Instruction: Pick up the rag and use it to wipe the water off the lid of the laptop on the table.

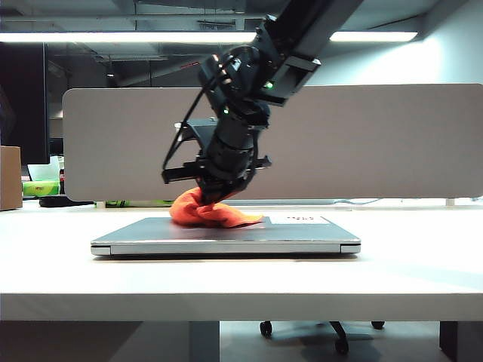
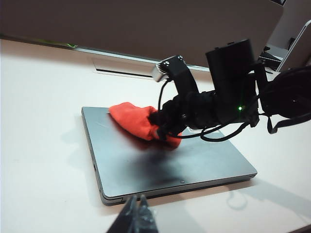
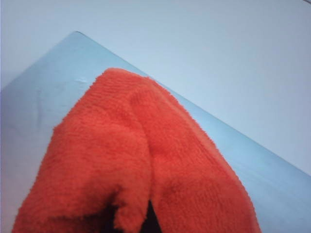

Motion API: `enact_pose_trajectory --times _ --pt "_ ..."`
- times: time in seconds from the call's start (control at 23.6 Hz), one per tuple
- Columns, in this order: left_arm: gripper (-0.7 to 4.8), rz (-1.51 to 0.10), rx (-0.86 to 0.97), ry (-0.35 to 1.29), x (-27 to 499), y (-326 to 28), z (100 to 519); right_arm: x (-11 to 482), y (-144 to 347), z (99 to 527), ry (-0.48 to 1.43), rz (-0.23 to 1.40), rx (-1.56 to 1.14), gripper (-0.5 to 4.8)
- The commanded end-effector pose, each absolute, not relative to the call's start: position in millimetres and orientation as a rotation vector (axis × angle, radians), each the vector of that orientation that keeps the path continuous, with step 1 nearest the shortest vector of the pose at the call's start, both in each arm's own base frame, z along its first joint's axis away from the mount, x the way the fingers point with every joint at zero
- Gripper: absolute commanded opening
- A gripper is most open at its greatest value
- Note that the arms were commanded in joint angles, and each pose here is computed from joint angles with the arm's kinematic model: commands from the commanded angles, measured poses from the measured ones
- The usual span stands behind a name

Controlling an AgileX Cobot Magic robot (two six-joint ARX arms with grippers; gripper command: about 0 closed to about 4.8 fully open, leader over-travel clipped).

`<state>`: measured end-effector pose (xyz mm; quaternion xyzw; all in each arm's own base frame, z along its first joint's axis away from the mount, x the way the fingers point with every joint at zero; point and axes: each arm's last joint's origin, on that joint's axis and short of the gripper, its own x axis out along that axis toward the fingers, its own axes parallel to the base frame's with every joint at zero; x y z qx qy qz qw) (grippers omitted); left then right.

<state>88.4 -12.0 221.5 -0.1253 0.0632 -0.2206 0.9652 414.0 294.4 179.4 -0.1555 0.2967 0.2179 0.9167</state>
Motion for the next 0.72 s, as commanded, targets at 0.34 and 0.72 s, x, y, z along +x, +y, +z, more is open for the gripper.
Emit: enact_pose_trajectory --times 0.34,0.72 --pt "-0.05 -0.450 -0.246 0.114 88.3 -12.1 223.6 418.6 267.9 165.4 0.786 0.391 -0.365 -0.07" --pt "-0.05 -0.450 -0.246 0.113 88.3 -12.0 223.6 407.4 251.2 153.7 0.984 0.293 -0.485 -0.07"
